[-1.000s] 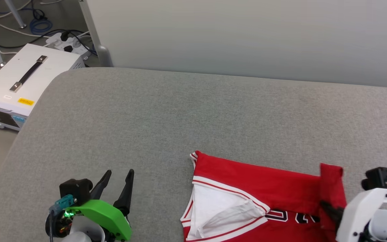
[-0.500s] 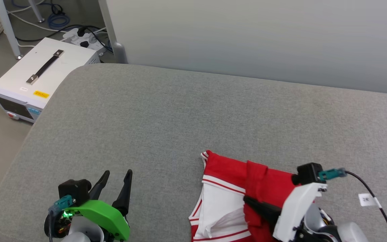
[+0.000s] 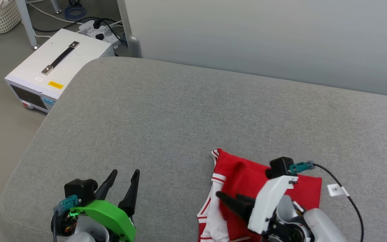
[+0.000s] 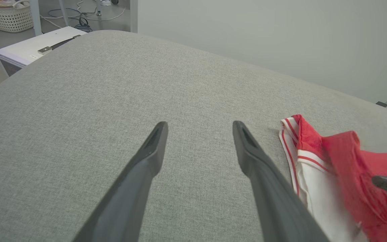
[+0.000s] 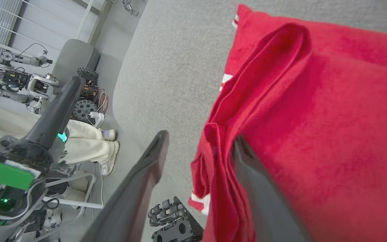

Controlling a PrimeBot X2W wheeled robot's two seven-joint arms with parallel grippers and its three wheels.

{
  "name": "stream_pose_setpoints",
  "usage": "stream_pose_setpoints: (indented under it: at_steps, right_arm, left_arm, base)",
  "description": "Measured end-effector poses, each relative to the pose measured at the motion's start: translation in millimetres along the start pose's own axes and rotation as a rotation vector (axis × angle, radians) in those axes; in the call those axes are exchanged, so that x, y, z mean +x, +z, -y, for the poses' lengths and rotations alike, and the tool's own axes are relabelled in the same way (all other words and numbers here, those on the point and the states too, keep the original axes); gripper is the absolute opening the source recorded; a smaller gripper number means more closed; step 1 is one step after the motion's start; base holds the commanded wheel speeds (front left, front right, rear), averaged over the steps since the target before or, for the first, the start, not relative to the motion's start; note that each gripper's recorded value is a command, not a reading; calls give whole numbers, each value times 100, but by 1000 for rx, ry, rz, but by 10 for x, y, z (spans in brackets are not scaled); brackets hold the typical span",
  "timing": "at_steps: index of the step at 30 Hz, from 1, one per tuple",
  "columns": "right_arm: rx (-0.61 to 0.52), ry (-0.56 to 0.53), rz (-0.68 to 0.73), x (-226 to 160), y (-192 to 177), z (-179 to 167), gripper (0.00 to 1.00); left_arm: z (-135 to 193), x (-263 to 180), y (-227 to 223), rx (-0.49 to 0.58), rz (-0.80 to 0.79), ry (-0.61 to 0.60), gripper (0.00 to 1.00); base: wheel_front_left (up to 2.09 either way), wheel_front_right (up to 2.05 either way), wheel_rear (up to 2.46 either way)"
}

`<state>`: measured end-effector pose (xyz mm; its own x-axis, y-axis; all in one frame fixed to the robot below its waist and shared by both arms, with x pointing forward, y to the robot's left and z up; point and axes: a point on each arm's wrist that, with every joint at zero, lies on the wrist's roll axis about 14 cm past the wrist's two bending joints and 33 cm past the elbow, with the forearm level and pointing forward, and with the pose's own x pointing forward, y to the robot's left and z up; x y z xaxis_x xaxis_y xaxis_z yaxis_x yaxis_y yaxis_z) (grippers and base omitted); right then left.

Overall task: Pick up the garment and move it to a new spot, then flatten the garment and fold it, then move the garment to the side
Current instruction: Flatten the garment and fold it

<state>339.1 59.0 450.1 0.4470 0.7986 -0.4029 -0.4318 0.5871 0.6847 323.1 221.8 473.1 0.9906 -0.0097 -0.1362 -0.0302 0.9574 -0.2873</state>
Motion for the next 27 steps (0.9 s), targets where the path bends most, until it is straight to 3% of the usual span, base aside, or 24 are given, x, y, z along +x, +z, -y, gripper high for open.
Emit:
stream_pose_setpoints:
  at_steps: [7, 13, 16, 21, 27]
  right_arm:
    - [38, 131, -27, 82, -46, -378, 100]
    - [-39, 112, 66, 12, 266, -397, 100]
    - [-170, 46, 139, -79, 520, -333, 100]
    - [-507, -129, 348, -510, 1147, -102, 100]
    - [-710, -279, 541, -1084, 1614, 128, 100]
  left_arm:
    - [8, 7, -2, 2, -3, -3, 100]
    - [90, 42, 31, 5, 7, -30, 100]
    - [154, 78, 72, 8, 18, -51, 100]
    - [317, 164, 165, 19, 48, -104, 100]
    - [504, 278, 300, 26, 93, -157, 100]
  base:
    - [0, 0, 0]
    - [0, 0, 0]
    - [0, 0, 0]
    - [0, 0, 0]
    - [0, 0, 0]
